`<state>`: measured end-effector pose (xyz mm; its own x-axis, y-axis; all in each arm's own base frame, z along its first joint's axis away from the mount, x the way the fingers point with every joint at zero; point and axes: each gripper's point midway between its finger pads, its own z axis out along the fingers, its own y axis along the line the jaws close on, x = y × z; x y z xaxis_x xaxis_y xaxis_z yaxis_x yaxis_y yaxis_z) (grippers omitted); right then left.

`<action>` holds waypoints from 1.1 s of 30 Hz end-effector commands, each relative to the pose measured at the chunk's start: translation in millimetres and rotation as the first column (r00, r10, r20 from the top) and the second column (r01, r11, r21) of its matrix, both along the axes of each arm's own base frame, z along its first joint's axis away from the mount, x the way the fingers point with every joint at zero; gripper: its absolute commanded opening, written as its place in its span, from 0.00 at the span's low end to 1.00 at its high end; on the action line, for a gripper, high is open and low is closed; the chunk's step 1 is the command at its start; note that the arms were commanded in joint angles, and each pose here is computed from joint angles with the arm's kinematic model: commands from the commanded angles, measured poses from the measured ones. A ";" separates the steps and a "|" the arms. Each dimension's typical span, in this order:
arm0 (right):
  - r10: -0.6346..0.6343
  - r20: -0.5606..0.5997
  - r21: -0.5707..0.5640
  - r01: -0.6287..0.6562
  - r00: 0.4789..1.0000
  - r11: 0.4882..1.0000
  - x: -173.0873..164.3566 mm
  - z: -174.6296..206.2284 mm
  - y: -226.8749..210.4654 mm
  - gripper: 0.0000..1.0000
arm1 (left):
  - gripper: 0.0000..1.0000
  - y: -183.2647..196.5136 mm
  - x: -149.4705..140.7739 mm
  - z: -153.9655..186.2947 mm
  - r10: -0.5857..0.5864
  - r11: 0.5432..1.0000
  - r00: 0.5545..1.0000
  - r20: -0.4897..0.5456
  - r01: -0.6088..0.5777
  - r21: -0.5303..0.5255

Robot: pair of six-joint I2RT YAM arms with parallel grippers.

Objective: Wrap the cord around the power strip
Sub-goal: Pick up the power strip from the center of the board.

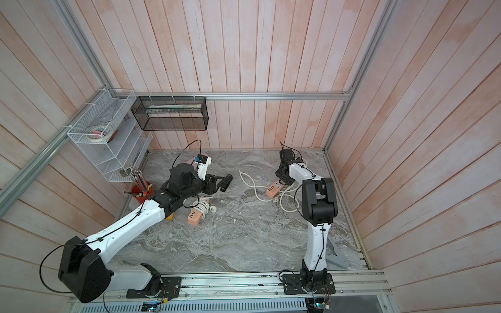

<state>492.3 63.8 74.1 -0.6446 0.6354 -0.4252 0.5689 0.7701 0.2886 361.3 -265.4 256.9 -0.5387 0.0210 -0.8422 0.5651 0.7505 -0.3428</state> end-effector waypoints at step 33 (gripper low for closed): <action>0.198 0.664 0.231 -0.450 0.721 0.862 -73.6 256.3 183.6 0.23 | 0.38 -108.9 -12.3 -7.0 -0.399 0.899 0.890 -0.222 0.331 -0.288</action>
<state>425.2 230.0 280.8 -0.5553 0.5718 -0.6038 0.0265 0.7379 0.6744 348.1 -360.1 229.1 -0.7912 0.0737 -0.6071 0.5715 0.4427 -0.6910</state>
